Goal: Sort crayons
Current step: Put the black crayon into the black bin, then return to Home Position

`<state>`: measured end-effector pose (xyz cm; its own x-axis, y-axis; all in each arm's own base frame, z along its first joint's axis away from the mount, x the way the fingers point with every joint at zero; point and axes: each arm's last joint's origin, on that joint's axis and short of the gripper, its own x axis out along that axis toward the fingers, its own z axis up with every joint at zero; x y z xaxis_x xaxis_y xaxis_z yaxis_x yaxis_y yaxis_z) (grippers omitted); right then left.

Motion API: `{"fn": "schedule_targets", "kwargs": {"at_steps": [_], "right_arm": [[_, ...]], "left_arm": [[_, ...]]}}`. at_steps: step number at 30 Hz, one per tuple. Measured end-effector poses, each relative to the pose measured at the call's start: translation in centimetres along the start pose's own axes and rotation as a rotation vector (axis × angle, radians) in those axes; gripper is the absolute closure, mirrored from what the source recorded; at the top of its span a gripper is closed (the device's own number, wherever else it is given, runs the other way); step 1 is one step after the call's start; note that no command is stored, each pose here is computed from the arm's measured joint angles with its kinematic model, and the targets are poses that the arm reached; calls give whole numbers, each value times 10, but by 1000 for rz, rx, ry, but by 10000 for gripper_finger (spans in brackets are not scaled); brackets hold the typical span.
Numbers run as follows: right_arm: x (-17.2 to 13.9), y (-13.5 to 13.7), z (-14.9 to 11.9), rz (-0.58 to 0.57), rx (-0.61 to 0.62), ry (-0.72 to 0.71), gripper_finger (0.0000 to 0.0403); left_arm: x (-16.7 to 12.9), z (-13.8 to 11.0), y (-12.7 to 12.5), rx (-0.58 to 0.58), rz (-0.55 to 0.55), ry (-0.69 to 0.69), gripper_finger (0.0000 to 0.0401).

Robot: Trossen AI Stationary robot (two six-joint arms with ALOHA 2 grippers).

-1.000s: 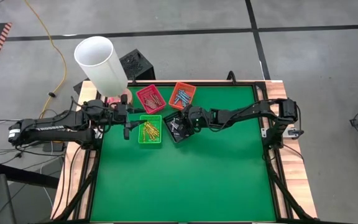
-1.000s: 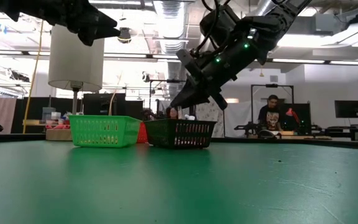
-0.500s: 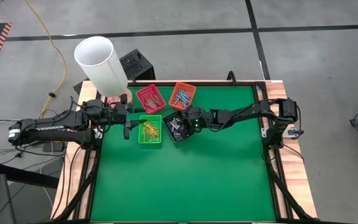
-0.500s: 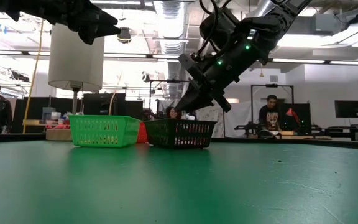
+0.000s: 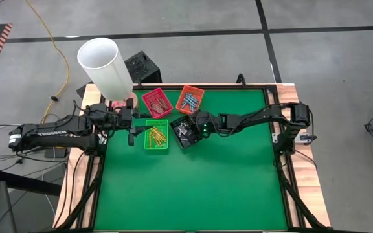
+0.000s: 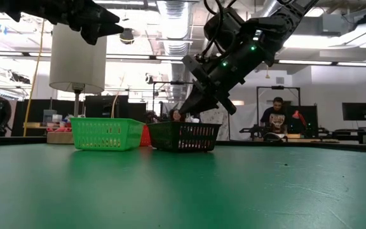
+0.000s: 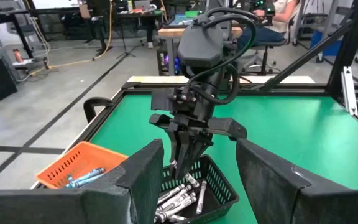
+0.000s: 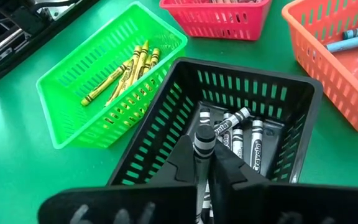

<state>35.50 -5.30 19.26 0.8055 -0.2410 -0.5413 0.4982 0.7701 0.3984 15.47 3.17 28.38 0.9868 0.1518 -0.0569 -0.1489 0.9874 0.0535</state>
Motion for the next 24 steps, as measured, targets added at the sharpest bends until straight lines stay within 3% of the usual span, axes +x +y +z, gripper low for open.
{"fn": "schedule_targets", "kwargs": {"at_steps": [24], "right_arm": [[1,-5,4,-11,-20,-11,305]], "left_arm": [[0,1,0,1,7,-6,209]]}}
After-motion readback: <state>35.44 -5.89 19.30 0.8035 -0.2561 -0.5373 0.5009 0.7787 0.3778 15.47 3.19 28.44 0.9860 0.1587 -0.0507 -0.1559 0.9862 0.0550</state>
